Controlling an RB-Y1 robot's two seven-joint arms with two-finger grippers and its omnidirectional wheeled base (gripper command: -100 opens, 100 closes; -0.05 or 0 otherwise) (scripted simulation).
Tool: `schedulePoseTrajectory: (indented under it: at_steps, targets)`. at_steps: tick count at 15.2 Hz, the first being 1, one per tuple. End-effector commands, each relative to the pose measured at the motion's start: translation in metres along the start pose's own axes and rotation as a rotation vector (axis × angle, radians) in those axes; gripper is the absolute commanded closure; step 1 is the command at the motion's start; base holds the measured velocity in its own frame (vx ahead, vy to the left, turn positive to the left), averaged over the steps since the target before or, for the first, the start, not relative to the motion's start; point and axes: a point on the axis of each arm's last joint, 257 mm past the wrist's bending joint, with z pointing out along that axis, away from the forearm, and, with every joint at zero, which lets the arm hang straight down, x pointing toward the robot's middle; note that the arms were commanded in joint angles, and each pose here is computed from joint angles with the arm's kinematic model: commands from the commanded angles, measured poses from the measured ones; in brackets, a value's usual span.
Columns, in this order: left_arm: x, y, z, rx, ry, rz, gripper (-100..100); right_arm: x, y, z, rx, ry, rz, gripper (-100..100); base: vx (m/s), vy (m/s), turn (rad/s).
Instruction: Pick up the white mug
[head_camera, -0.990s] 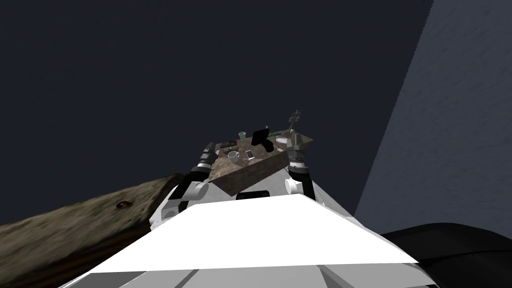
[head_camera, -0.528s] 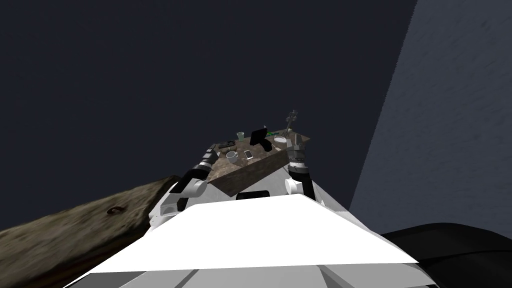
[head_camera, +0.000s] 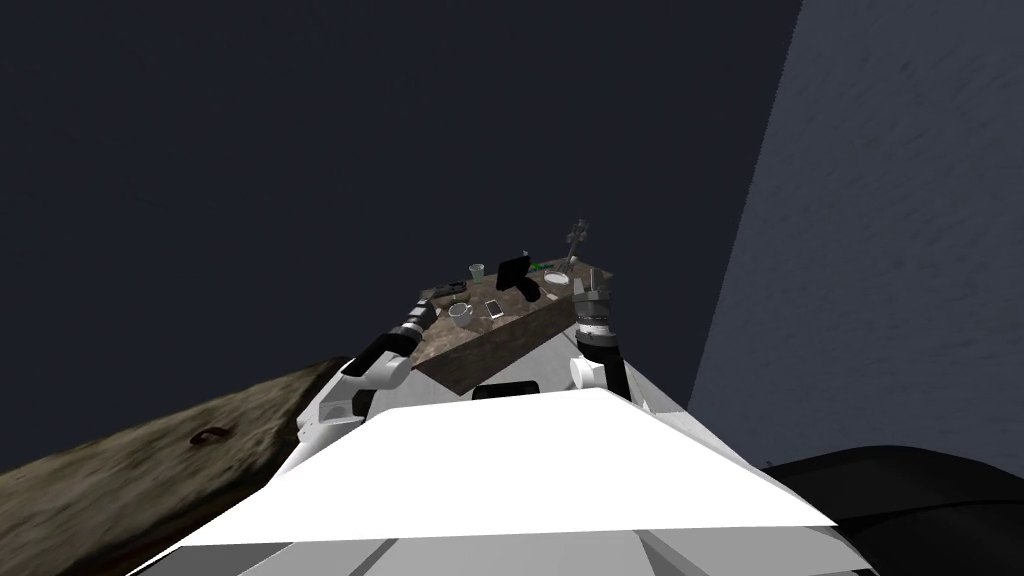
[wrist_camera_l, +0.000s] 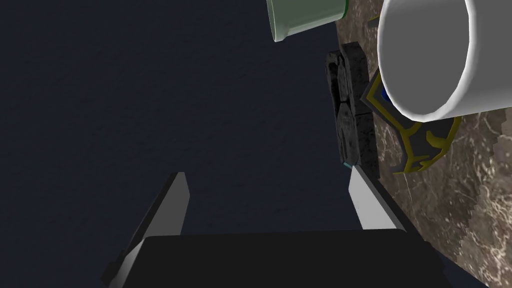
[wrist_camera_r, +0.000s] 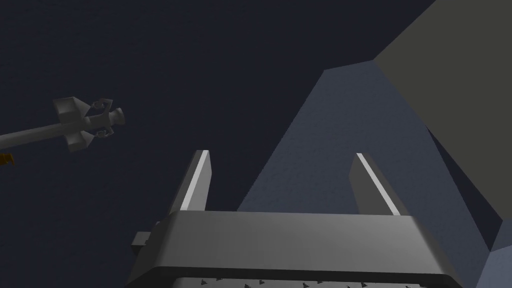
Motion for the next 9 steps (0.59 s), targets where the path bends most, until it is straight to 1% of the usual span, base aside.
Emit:
schedulePoseTrajectory:
  at_steps: [1, 2, 3, 4, 6, 7, 8, 9]
  targets:
    - [-0.004, 0.009, 0.005, -0.045, 0.005, 0.004, -100, 0.0, 0.0, 0.0, 0.0, 0.0, 0.0, 0, -0.014, -0.005, -0.14]
    - [-0.004, 0.014, 0.004, -0.064, 0.005, 0.004, -100, 0.0, 0.0, 0.0, 0.0, 0.0, 0.0, 0, -0.011, -0.001, -0.048]
    - [-0.004, 0.015, 0.004, -0.067, 0.005, 0.004, -100, 0.0, 0.0, 0.0, 0.0, 0.0, 0.0, 0, -0.007, 0.001, 0.016]
    - [-0.009, 0.021, 0.009, -0.101, 0.011, 0.009, -100, 0.0, 0.0, 0.0, 0.0, 0.0, 0.0, 0, -0.01, -0.006, -0.096]
    - [-0.009, 0.031, 0.008, -0.141, 0.012, 0.01, -100, 0.0, 0.0, 0.0, 0.0, 0.0, 0.0, 0, -0.013, -0.003, -0.091]
    - [-0.009, 0.031, 0.008, -0.141, 0.012, 0.01, -100, 0.0, 0.0, 0.0, 0.0, 0.0, 0.0, 0, -0.007, -0.001, 0.0]
    - [-0.015, 0.038, 0.012, -0.179, 0.017, 0.014, -100, 0.0, 0.0, 0.0, 0.0, 0.0, 0.0, 0, -0.012, -0.006, -0.106]
    - [-0.015, 0.043, 0.011, -0.198, 0.017, 0.014, -100, 0.0, 0.0, 0.0, 0.0, 0.0, 0.0, 0, -0.015, -0.005, -0.136]
